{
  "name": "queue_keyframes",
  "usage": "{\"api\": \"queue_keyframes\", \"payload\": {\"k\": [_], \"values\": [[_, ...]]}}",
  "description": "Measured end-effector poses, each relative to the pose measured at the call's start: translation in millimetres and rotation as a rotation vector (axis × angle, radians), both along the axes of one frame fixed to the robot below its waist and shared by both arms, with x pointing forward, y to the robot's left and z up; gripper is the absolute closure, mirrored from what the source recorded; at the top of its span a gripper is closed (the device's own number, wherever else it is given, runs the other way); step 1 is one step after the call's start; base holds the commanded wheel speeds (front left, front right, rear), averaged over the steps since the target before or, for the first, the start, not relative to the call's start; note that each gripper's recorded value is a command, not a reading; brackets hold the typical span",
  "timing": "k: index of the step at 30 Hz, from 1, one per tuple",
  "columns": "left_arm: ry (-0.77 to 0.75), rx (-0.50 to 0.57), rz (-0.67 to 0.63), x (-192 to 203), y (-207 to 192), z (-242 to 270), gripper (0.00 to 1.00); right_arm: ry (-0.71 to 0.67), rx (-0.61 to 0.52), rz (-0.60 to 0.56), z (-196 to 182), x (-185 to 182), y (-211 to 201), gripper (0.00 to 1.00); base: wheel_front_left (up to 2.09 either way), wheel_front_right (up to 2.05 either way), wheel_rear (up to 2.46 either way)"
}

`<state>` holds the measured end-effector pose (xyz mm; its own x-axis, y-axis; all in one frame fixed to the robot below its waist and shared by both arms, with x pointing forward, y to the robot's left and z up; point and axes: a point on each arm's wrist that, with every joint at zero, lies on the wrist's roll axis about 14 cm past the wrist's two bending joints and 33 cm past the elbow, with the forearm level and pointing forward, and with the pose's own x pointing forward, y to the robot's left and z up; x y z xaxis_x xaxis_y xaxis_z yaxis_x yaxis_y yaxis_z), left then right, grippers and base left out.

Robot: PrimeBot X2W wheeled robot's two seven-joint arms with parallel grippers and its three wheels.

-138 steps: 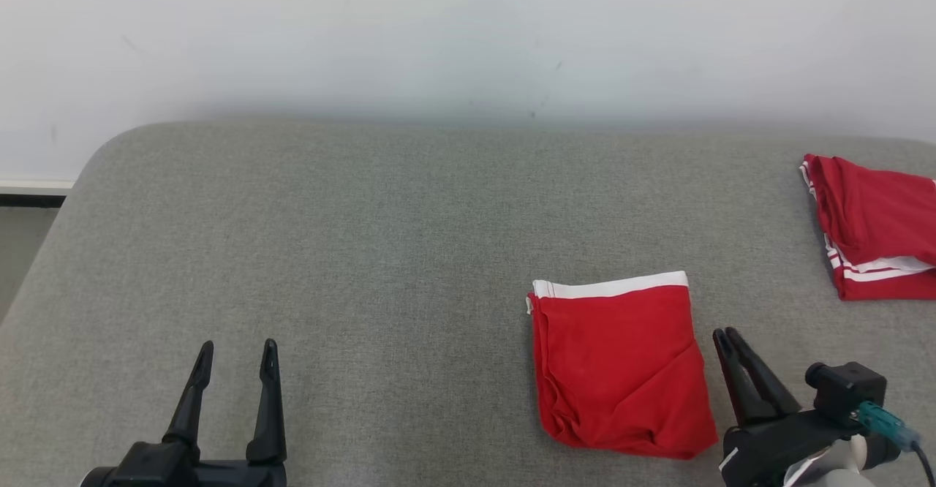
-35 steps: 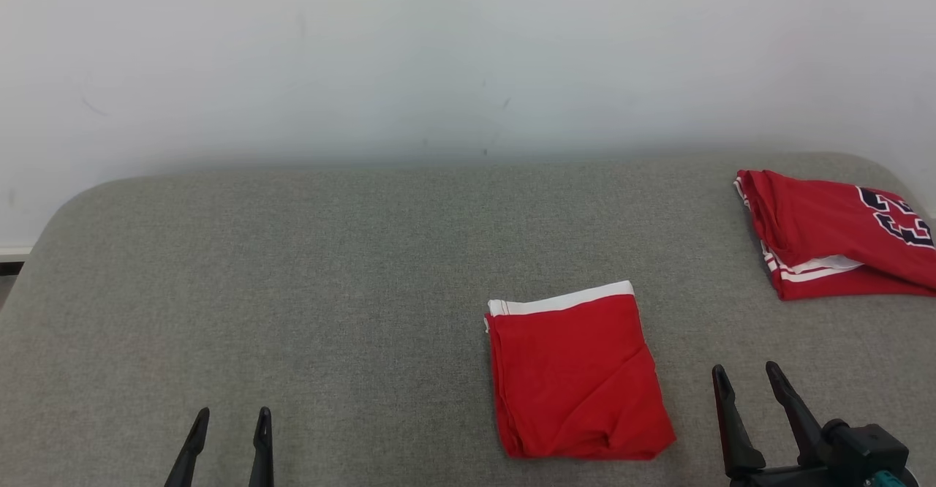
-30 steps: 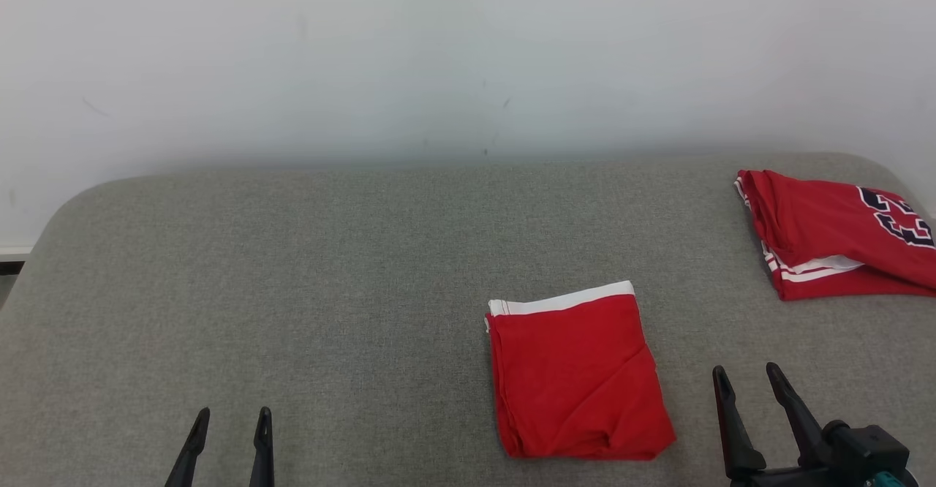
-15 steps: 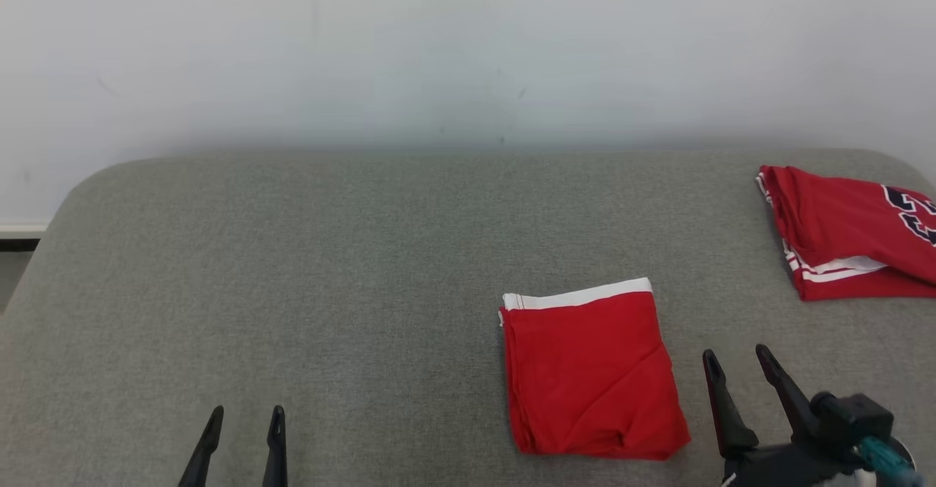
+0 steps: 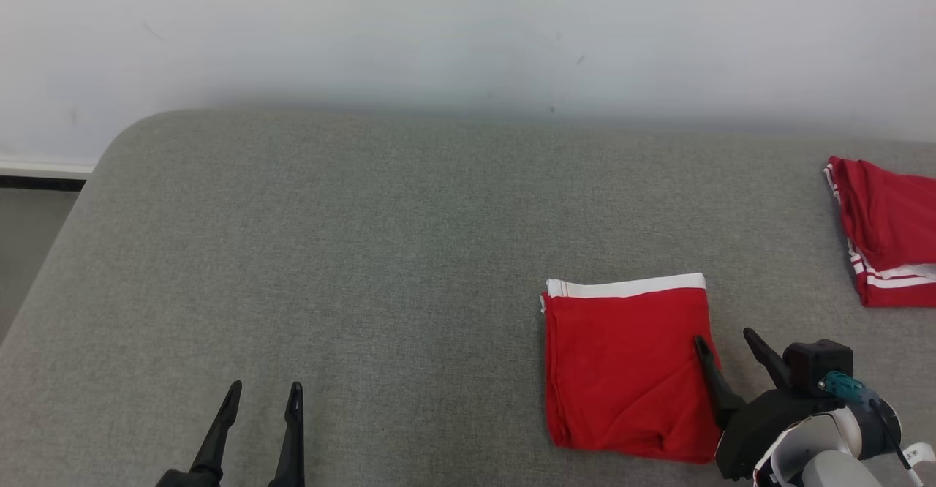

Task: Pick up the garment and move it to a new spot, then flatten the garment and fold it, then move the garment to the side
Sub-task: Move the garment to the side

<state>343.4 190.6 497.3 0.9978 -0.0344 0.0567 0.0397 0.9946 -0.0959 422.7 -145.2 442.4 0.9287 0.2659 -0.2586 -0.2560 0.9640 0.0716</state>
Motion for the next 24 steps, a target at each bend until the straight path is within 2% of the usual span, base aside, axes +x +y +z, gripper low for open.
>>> {"api": "queue_keyframes", "payload": {"k": [9,13,14,15,16,24], "values": [[0.031,0.002,0.036,-1,11,-9,0.0,0.184,-0.027,0.015,-53,-1,8,0.0,0.0,0.0,0.0],[0.029,0.003,0.039,2,12,-8,0.0,0.213,-0.023,0.024,-62,-1,14,0.0,0.0,0.0,0.0],[0.03,0.003,0.039,3,12,-9,0.0,0.223,-0.018,0.026,-65,0,16,0.13,0.0,0.0,0.0],[0.032,0.003,0.041,3,12,-9,0.0,0.222,-0.01,0.026,-65,1,18,0.66,0.0,0.0,0.0],[0.032,0.003,0.042,4,13,-9,0.0,0.22,-0.003,0.026,-65,2,19,1.0,0.0,0.0,0.0],[0.034,0.0,0.036,11,11,-10,0.0,0.187,-0.004,0.041,-58,15,21,1.0,0.0,0.0,0.0]]}}
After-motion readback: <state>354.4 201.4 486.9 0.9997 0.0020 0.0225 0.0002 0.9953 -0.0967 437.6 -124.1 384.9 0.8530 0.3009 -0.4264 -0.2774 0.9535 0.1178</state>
